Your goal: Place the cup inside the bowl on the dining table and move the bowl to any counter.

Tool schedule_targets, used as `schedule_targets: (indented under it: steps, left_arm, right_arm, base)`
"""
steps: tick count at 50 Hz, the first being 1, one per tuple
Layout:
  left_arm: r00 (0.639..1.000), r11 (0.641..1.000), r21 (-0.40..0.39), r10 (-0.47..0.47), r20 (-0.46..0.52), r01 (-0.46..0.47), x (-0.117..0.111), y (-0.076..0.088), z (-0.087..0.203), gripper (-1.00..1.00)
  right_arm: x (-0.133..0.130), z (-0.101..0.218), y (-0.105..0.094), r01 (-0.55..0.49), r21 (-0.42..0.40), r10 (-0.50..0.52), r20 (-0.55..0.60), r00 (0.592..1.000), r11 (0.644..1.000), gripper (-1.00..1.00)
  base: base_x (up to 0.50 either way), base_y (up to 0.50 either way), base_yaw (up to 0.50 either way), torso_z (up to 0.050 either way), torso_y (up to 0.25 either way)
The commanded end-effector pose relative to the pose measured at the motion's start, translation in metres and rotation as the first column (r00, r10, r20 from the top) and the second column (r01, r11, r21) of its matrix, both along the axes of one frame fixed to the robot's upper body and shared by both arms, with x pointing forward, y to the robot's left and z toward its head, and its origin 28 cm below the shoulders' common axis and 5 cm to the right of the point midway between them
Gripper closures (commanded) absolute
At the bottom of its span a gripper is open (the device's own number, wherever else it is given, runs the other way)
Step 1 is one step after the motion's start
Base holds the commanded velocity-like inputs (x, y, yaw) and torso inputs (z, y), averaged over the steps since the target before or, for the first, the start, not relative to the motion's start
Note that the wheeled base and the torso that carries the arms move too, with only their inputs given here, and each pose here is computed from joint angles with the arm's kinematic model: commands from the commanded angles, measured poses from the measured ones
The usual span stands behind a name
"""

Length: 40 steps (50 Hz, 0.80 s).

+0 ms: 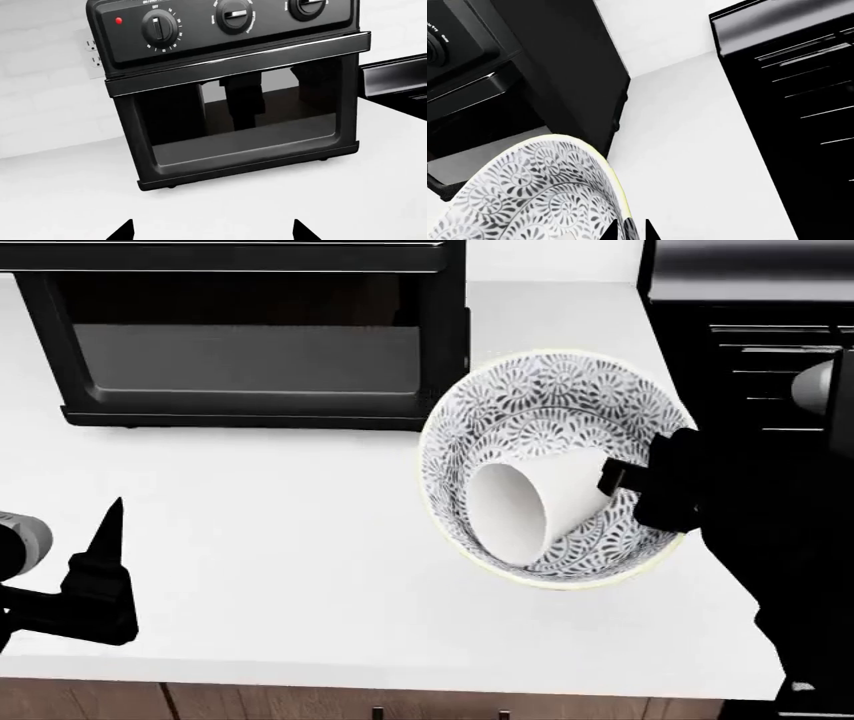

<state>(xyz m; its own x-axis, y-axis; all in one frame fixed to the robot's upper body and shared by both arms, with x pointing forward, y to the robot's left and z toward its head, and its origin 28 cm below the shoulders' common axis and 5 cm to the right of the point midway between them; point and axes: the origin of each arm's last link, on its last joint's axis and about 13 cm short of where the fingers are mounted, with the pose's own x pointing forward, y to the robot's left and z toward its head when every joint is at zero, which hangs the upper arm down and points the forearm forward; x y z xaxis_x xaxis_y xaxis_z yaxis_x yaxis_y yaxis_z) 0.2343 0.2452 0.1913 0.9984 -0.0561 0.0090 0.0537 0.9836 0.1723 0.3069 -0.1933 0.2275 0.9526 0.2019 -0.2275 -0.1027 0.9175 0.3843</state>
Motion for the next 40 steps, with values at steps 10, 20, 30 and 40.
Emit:
schedule_targets:
  steps: [10,20,30,40]
  left_arm:
    - [1.000,1.000,0.000,0.000,-0.003,0.000,0.001,0.000,-0.001,-1.00]
    - [1.000,1.000,-0.002,0.000,-0.004,0.000,0.000,0.001,-0.001,-1.00]
    - [1.000,1.000,-0.005,-0.001,-0.007,0.001,0.002,0.000,-0.003,-1.00]
    - [1.000,1.000,-0.011,0.001,-0.003,-0.001,0.000,0.002,-0.002,-1.00]
  right_arm:
    - [0.044,-0.001,-0.003,0.073,-0.007,-0.073,-0.059,0.996,0.997,1.00]
    - [0.073,-0.016,-0.005,0.128,0.034,-0.122,-0.146,0.982,0.991,1.00]
    - [0.095,-0.026,-0.003,0.151,0.061,-0.136,-0.204,0.969,0.987,1.00]
    - [0.098,-0.039,0.005,0.170,0.047,-0.152,-0.254,0.955,0.984,1.00]
  base:
    - [0.00,0.00,0.00,0.000,0.000]
    - [0.00,0.00,0.00,0.000,0.000]
    - [0.00,0.00,0.00,0.000,0.001]
    - [0.00,0.00,0.00,0.000,0.000]
